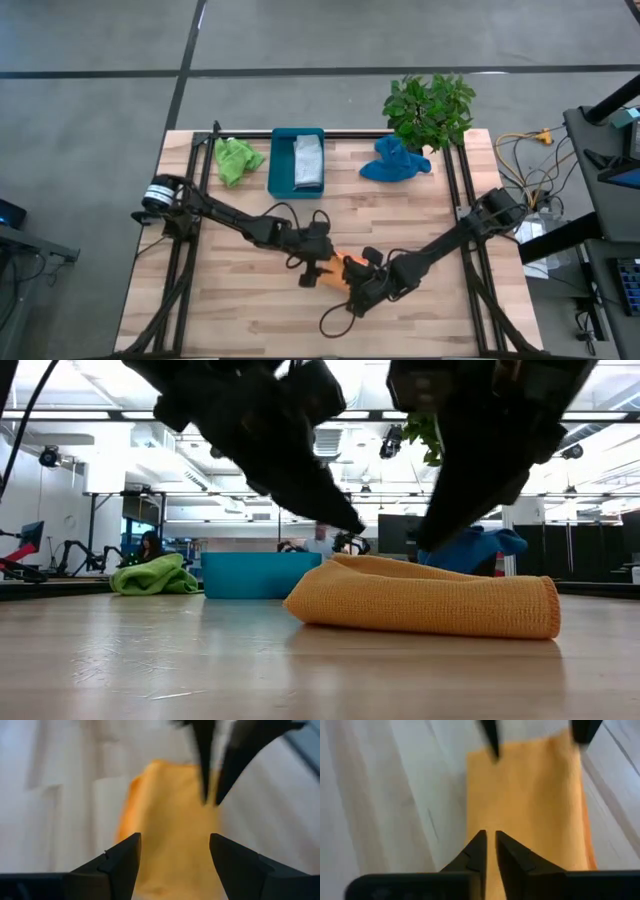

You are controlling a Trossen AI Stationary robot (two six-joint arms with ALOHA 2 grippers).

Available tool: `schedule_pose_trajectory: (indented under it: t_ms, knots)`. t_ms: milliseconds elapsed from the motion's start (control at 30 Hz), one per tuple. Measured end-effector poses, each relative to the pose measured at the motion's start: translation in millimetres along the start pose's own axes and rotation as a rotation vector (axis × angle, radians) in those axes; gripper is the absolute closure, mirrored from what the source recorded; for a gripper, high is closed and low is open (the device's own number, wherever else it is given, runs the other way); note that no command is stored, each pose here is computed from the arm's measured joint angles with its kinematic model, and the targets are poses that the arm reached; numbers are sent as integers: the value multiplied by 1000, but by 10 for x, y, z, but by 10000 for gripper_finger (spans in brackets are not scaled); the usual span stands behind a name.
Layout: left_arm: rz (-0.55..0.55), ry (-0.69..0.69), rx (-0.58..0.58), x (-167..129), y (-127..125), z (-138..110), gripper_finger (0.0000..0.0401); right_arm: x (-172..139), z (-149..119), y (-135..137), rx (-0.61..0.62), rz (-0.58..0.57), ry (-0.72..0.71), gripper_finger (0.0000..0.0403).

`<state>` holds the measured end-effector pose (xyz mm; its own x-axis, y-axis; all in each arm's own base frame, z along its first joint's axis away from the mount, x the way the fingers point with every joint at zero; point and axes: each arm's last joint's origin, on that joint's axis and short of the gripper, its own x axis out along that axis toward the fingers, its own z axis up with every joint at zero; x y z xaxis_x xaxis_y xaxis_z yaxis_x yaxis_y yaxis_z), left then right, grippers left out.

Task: Fold microfiber towels
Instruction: Fold the orange microfiber cloth

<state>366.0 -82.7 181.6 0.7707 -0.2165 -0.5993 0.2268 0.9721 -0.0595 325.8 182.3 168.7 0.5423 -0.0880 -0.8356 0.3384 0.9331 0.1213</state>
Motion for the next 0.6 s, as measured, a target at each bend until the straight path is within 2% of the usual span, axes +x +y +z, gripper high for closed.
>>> schedule_pose_trajectory:
  t_ms: [100,267,433,600]
  knots:
    - [-28,7,66,29,-90,-9,178,19,69,-2,-3,26,-33,325]
    - [-41,14,148,89,-143,-33,178,64,169,-85,-15,14,-49,231]
    - [-21,41,139,137,-79,-79,178,93,207,-141,-42,3,-46,142]
    - [3,55,125,146,7,-99,178,154,164,-218,-56,31,23,86]
